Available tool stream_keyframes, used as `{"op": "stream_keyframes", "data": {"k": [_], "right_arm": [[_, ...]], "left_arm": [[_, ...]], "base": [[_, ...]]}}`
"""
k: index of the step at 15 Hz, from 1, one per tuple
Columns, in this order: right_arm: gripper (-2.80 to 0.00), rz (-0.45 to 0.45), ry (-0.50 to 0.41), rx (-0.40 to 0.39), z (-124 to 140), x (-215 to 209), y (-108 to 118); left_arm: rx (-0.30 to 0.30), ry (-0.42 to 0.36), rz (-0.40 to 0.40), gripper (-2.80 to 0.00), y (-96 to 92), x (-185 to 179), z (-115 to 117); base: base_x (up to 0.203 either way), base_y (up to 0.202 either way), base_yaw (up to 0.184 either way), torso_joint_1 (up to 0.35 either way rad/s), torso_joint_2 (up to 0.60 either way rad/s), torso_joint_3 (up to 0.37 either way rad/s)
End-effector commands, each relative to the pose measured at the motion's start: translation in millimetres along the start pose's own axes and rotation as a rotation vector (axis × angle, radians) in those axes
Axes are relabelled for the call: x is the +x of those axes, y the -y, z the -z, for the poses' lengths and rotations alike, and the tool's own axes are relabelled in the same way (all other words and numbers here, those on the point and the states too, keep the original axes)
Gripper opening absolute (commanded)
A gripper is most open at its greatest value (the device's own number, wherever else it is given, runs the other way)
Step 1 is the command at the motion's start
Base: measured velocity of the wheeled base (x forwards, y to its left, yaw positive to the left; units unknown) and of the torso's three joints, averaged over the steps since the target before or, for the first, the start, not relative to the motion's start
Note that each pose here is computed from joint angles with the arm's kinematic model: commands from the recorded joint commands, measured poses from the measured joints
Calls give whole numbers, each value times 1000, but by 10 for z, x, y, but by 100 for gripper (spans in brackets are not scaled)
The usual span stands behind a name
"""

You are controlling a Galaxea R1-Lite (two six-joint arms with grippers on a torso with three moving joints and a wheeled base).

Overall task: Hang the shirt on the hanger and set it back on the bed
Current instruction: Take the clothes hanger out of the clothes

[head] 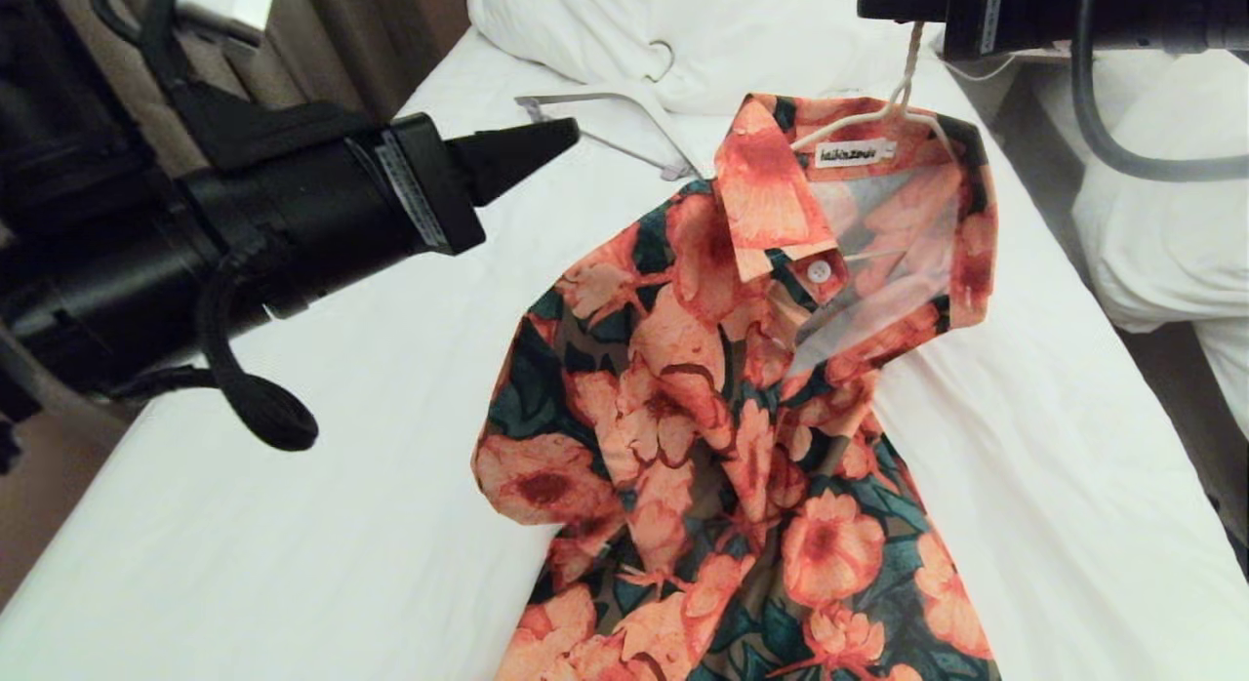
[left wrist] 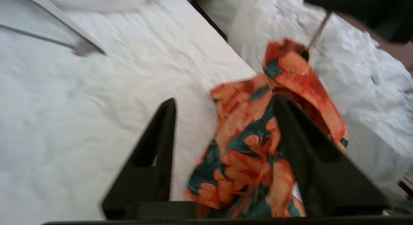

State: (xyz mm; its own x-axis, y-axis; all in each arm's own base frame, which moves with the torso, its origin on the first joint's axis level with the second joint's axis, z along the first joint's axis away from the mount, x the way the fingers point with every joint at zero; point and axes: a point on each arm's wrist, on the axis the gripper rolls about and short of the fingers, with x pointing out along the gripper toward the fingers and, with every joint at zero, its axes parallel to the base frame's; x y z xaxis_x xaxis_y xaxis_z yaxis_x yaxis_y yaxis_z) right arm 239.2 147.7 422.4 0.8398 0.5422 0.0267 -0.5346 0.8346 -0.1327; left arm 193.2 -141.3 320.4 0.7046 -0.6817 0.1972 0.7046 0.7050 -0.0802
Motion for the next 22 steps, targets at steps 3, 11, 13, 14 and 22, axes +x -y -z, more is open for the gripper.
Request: {"op": "stream_keyframes", "data": {"k": [3, 11, 13, 14, 22], "right_arm": [[-280, 23, -30, -4, 83, 76, 77], [-280, 38, 80, -64, -11, 125, 84], [-280, 46, 145, -67, -75, 122, 87], [-280, 47, 149, -68, -78, 122, 87], [-280, 57, 273, -138, -198, 113, 83]], "left_arm": [[31, 82, -70, -280, -133, -222, -257], [3, 63, -58, -280, -225, -171, -231], [2, 63, -56, -280, -219, -173, -230], [3, 65, -55, -280, -217, -178, -234], [2, 68, -47, -280, -194, -191, -244]], "base": [[0, 0, 0, 0, 0, 0], [0, 0, 0, 44, -257, -210], [0, 0, 0, 122, -464, -368], [0, 0, 0, 116, -496, -373], [0, 0, 0, 168, -527, -360]]}}
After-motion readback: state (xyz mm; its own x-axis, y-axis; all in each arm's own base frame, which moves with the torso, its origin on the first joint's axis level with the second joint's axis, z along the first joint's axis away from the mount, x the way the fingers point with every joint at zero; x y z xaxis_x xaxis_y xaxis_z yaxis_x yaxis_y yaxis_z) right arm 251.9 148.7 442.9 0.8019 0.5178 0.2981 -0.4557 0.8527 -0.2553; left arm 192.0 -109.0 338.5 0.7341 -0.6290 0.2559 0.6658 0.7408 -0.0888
